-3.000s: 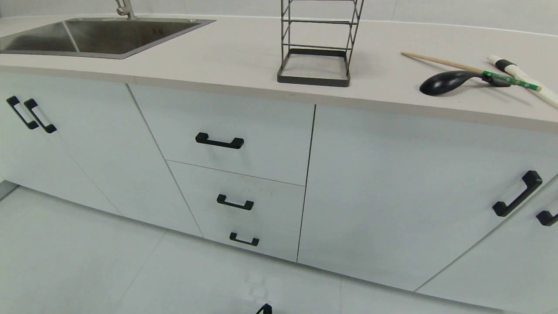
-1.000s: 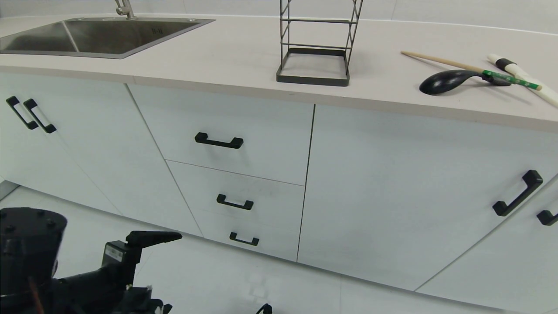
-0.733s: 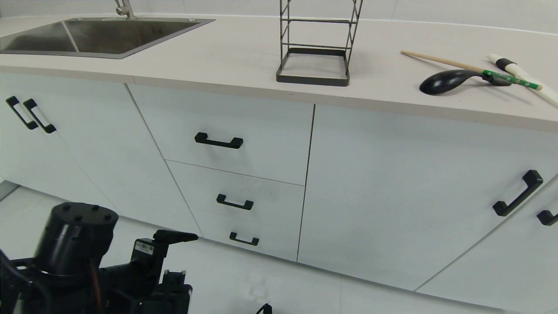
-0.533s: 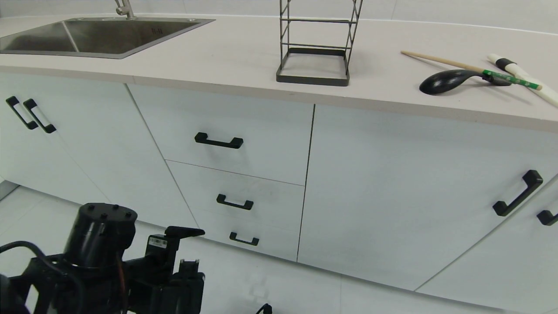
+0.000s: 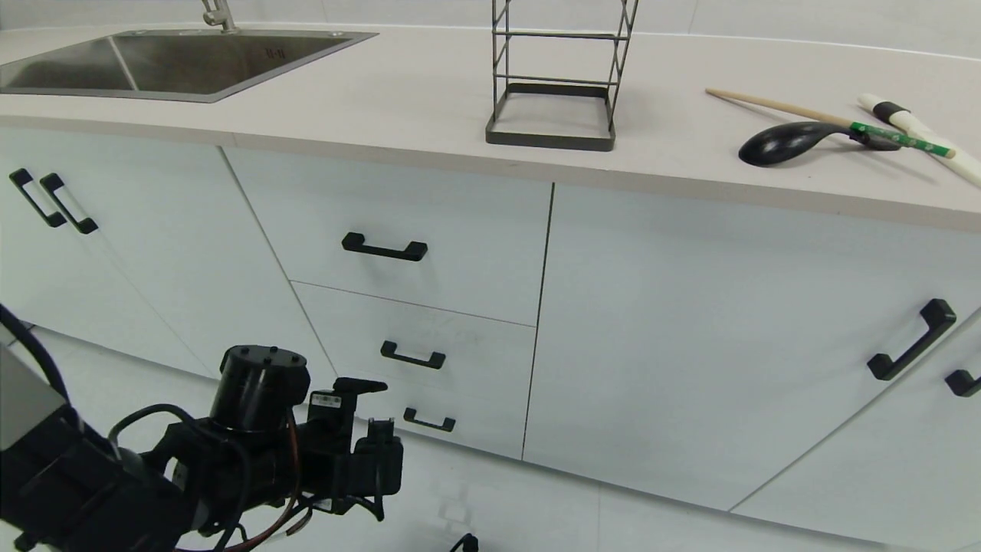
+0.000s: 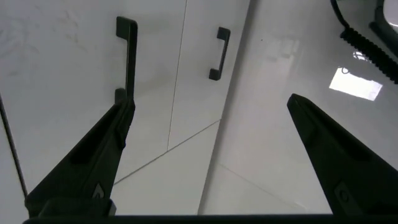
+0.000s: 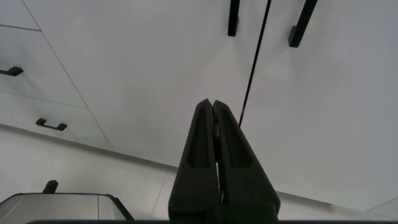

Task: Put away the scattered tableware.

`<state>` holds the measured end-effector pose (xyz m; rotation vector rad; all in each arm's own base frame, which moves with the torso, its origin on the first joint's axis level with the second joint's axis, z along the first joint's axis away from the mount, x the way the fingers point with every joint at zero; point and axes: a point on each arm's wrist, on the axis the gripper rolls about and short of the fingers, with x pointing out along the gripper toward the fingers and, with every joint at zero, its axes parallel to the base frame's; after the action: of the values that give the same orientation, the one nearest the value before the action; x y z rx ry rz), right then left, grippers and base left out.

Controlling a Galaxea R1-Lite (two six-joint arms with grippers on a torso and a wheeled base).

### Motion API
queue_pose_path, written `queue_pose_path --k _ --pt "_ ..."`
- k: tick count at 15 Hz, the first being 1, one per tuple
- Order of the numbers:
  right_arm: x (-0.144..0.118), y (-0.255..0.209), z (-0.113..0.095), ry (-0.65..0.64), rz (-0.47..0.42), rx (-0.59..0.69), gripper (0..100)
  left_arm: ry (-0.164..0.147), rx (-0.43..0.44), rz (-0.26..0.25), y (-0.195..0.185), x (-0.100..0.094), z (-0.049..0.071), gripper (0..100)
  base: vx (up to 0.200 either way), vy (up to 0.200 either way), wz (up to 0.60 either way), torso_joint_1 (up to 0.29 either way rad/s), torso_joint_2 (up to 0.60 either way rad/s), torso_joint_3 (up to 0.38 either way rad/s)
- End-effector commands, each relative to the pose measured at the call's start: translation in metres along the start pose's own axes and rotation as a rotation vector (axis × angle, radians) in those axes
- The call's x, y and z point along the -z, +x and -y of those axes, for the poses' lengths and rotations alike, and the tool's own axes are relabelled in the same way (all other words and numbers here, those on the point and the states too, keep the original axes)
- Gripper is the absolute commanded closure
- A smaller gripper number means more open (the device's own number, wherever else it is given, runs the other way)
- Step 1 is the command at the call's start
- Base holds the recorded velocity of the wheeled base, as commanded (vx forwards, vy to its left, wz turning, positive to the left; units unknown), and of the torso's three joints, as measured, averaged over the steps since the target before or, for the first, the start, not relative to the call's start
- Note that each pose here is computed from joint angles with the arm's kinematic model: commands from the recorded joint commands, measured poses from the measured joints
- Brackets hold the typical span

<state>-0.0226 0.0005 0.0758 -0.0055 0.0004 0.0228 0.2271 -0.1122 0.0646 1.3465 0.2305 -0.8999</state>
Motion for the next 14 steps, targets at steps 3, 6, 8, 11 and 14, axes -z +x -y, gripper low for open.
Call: queue_pose_path --k 3,6,8,11,14 --pt "0.0 0.0 0.0 -0.001 0.0 0.0 100 0.137 0.034 0.045 0.027 -0.002 -0.015 0 0.0 0.0 0.0 0.0 0.0 0.0" --pt "0.0 0.0 0.0 0.001 0.002 0.0 100 0.115 0.028 -0.003 0.042 0.016 -0.032 0 0.0 0.0 0.0 0.0 0.0 0.0" --pt "0.0 0.0 0.0 -0.001 0.0 0.0 100 0.097 0.034 0.014 0.052 0.024 -0.035 0 0.0 0.0 0.0 0.0 0.0 0.0" --pt "0.0 0.0 0.0 -0.001 -0.001 0.0 100 0.097 0.04 0.017 0.065 0.025 -0.037 0 0.0 0.0 0.0 0.0 0.0 0.0" --pt "0.0 0.0 0.0 -0.001 -0.001 0.0 100 0.096 0.028 0.017 0.069 0.027 -0.041 0 0.0 0.0 0.0 0.0 0.0 0.0"
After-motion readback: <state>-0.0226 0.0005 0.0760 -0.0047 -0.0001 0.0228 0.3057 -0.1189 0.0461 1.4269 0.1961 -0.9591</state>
